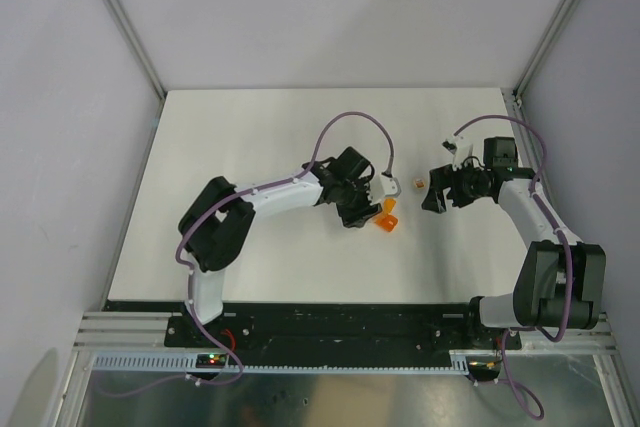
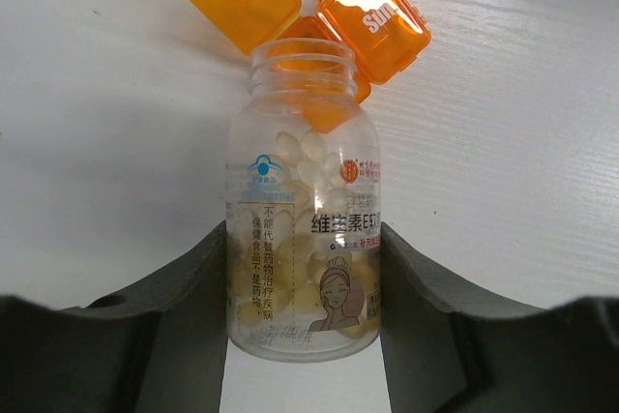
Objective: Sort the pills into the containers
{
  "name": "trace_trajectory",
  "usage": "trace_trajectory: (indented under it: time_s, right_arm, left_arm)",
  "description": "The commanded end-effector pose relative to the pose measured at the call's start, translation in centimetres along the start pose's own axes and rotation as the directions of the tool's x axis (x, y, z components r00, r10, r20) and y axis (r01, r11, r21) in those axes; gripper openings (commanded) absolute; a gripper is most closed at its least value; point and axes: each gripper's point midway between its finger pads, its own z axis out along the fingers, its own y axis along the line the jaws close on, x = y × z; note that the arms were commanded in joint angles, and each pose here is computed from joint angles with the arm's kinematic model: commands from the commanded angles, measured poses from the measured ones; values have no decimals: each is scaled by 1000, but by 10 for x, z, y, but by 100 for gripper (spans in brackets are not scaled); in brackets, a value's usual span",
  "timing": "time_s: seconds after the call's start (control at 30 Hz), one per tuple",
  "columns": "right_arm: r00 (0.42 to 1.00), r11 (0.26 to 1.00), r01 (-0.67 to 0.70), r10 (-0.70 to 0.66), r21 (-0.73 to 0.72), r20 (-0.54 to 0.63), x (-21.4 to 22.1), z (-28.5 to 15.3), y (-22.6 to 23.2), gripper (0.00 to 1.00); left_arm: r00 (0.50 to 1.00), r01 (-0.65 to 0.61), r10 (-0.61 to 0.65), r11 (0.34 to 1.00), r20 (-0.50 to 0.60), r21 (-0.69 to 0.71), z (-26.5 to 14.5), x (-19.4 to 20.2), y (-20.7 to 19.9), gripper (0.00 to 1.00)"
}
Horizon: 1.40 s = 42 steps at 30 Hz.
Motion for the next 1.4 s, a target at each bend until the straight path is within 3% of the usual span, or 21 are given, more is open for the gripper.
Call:
trace_trajectory:
  time_s: [0.0, 1.37]
  right_arm:
    - [1000, 1000, 19, -19, -17, 18, -2, -5, 5, 95]
    - [1000, 999, 7, -6, -38, 14, 1, -5, 6, 95]
  left_arm:
    - [999, -44, 44, 999, 13, -17, -5, -16, 6, 0]
    - [986, -125, 123, 992, -112, -7, -12, -17, 5, 0]
